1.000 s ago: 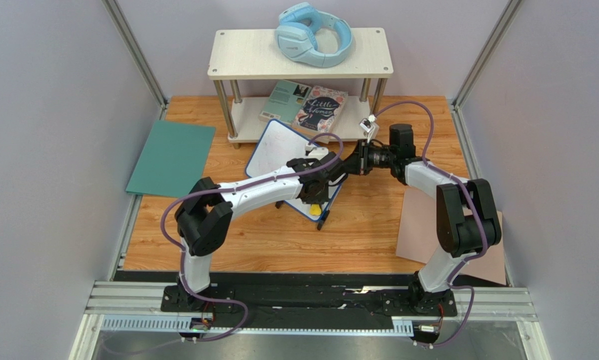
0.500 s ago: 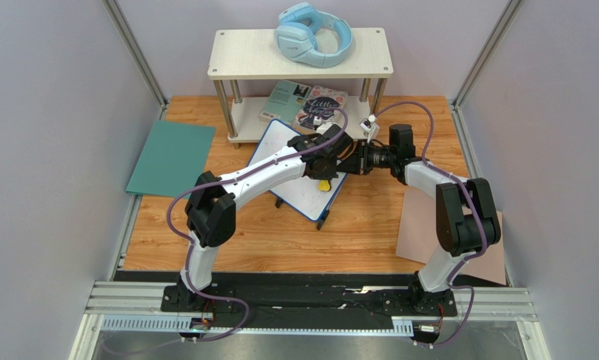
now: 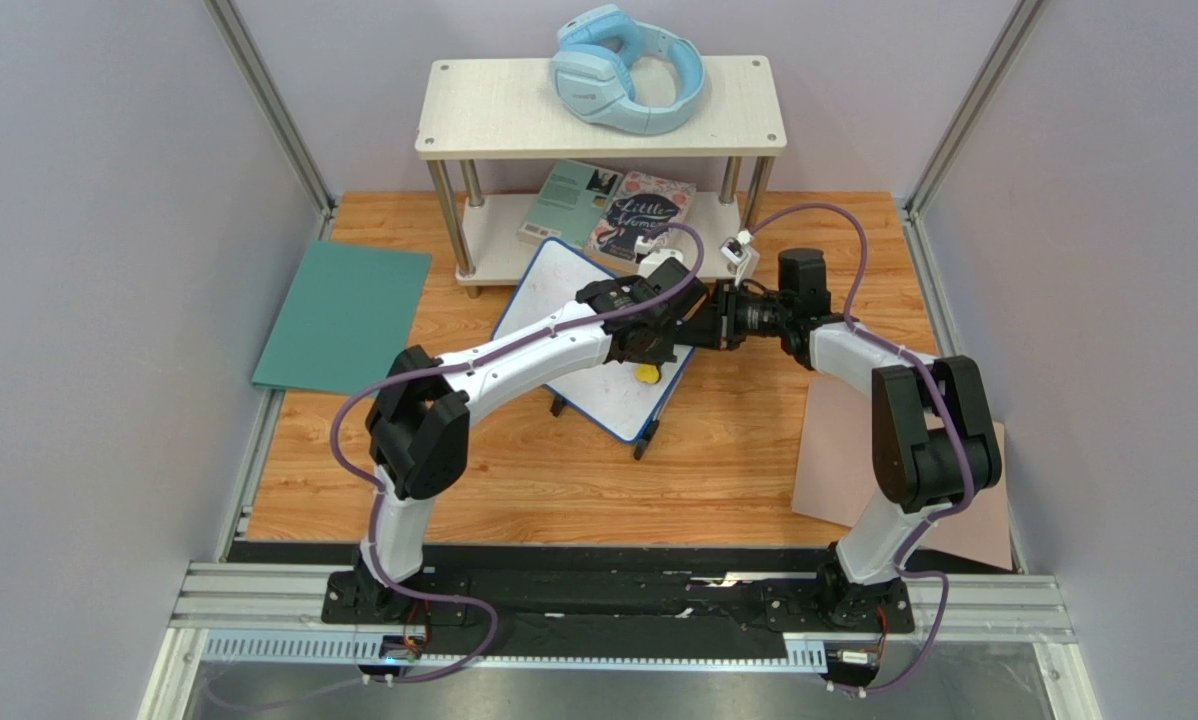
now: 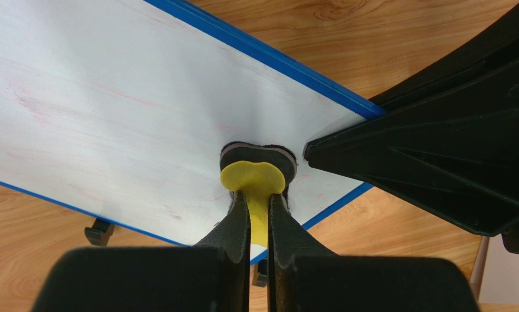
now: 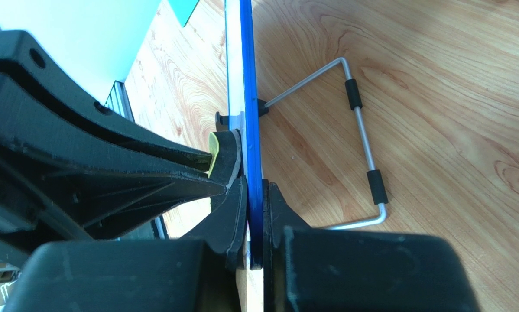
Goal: Erase the whiteboard
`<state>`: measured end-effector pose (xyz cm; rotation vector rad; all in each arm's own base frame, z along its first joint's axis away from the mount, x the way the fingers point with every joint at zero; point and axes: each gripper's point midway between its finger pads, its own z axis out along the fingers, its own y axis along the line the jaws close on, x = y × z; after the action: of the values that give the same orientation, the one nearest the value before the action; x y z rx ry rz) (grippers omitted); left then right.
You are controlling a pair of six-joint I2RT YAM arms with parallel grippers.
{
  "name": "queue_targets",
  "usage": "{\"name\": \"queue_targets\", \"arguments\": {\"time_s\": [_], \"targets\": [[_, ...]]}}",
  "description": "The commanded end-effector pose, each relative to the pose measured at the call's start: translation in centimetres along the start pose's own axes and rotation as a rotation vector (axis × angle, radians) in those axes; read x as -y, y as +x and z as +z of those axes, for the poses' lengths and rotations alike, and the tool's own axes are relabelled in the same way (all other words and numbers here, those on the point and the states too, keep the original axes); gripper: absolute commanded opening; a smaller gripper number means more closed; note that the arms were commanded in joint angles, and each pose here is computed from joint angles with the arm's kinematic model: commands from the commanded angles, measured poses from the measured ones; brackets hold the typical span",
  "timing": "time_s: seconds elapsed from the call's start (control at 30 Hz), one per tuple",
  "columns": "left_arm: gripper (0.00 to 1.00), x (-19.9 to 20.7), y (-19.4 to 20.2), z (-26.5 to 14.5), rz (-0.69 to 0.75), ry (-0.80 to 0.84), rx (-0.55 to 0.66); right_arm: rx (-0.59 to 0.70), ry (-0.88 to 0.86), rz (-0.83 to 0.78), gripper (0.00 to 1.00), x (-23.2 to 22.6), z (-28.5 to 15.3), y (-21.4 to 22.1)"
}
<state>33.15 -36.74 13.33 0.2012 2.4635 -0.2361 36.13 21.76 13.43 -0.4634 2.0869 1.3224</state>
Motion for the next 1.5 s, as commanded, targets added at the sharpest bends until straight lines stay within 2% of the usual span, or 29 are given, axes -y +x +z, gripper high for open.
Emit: {"name": "queue_targets", "arguments": {"time_s": [0.0, 0.23, 0.43, 0.57, 0.67, 0.97, 1.17, 1.3, 1.47], "targets": [[0.0, 4.2, -1.1, 1.4, 0.032, 0.089, 0.061, -0.039, 0.12, -0.063, 0.0, 2.6, 0.9, 1.6], [0.0, 6.1, 2.0, 1.0, 0.057, 0.119, 0.011, -0.038, 0.124, -0.063, 0.0, 2.7, 0.9, 1.6], [0.0, 4.8, 3.1, 0.7, 0.052, 0.083, 0.01, -0.04, 0.123, -0.061, 0.0, 2.7, 0.9, 1.6], [0.0, 1.5, 3.6, 1.7, -0.004, 0.01, -0.023, -0.037, 0.122, -0.064, 0.0, 2.6, 0.8, 1.6], [0.0, -2.0, 2.7, 2.4, -0.099, -0.038, -0.015, -0.042, 0.122, -0.062, 0.0, 2.6, 0.8, 1.7], [0.0, -11.2, -2.7, 2.8, -0.274, -0.129, 0.049, -0.046, 0.122, -0.06, 0.0, 2.7, 0.8, 1.9], [0.0, -17.0, -4.0, 3.4, -0.427, -0.172, 0.043, -0.046, 0.124, -0.061, 0.0, 2.7, 0.8, 1.9], [0.0, -18.9, -3.7, 3.3, -0.48, -0.187, 0.033, -0.048, 0.124, -0.06, 0.0, 2.7, 0.8, 1.9], [0.0, -19.2, 0.0, 3.6, -0.578, -0.195, -0.021, -0.047, 0.123, -0.063, 0.0, 2.7, 0.8, 2.0]]}}
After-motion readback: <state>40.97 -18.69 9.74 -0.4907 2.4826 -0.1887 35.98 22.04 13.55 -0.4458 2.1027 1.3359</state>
